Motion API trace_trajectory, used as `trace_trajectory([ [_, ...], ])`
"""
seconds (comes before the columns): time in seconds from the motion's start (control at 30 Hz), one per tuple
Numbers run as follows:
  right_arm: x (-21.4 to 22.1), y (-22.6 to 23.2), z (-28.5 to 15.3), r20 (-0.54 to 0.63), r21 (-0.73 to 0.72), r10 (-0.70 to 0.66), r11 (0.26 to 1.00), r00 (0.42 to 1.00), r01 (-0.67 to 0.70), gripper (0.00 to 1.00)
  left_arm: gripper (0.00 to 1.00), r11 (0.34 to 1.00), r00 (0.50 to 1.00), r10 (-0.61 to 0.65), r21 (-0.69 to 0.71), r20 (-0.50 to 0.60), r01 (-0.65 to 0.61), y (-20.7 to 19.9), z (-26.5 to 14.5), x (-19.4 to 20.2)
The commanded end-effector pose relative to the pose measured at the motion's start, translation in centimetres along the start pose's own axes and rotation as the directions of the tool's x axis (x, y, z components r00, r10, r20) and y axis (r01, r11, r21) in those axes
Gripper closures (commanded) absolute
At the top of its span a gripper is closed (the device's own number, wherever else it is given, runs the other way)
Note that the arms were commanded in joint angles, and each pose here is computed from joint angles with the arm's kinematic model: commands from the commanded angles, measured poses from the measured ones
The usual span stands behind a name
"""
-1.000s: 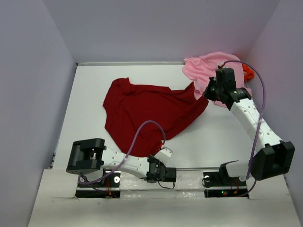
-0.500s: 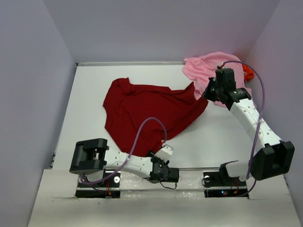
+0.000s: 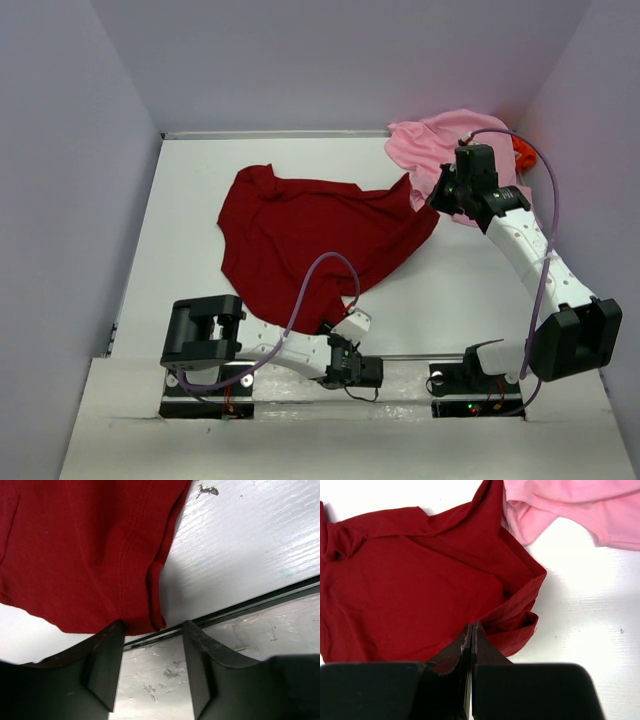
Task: Fold and stack the t-shirts
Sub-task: Fold the tshirt
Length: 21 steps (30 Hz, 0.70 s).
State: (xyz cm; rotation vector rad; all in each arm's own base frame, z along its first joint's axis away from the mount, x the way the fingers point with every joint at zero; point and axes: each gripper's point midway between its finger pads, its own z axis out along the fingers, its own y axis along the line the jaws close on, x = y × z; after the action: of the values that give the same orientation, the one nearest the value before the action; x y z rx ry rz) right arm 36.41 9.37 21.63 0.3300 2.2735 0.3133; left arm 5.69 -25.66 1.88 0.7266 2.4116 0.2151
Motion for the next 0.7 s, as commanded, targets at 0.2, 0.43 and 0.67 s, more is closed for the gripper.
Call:
trace_trajectory([
  [0.2, -1.0, 1.2, -0.6, 0.059, -0.060, -0.013, 0.998, 0.998, 0.017, 1.00, 0.81, 0.999, 0.999, -0.014, -0.034, 0.037, 0.015, 0.8, 0.3, -0.3],
  [0.43, -1.1, 1.2, -1.4, 0.075, -0.070, -0.019, 0.997, 0.997, 0.024, 1.00, 1.00, 0.997, 0.999, -0.014, -0.073, 0.052, 0.018, 1.9, 0.0, -0.5],
  [0.67, -2.2, 0.8, -5.0, 0.155, -0.069, -0.022, 0.997, 0.988, 0.033, 1.00, 1.00, 0.989, 0.984, -0.087, -0.103, 0.157, 0.104, 6.2, -6.0, -3.9],
])
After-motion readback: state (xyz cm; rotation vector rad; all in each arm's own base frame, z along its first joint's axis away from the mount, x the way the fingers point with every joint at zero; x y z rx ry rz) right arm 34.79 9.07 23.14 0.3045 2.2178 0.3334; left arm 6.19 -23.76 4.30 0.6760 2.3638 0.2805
